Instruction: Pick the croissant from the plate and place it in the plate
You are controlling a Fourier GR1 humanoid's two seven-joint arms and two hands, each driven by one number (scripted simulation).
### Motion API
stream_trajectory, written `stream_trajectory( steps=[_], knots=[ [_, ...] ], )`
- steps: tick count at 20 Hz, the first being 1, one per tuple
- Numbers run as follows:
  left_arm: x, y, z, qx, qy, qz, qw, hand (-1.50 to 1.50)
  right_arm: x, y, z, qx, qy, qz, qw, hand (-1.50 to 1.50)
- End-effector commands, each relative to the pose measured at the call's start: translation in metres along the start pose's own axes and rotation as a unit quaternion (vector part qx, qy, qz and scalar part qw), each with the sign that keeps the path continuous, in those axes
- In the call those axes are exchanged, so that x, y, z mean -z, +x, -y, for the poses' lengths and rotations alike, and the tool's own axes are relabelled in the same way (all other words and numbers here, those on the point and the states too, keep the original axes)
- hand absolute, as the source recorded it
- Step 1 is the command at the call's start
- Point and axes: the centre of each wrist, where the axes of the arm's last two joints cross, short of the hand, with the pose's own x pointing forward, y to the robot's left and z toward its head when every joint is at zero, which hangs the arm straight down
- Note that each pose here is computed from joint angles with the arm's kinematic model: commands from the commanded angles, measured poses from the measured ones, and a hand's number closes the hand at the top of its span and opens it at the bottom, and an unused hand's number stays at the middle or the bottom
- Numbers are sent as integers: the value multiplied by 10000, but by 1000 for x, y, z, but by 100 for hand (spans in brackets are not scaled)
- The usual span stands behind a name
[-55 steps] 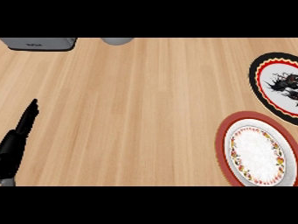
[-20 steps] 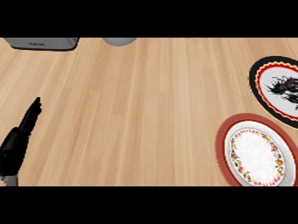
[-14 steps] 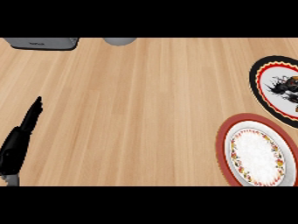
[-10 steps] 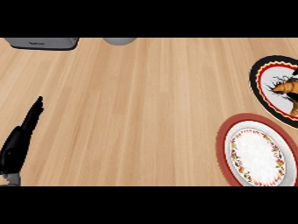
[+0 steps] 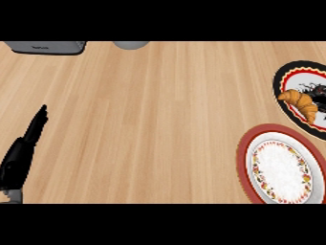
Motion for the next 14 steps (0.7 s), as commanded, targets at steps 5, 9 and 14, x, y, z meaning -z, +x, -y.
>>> stream_trajectory(
  steps=[5, 9, 14],
  knots=[
    [-4, -2, -3, 12, 9, -2, 10000, 0, -26, -8, 56, 1075, -1385, -280, 9841, -150],
    [-6, -6, -3, -16, 23, -11, 10000, 0, -50, -22, 77, 1954, -1567, -65, 9681, -150],
    [-4, 3, -5, -32, 47, 89, 9999, 0, -83, -33, 109, 2100, -1676, 153, 9631, -150]
  ],
)
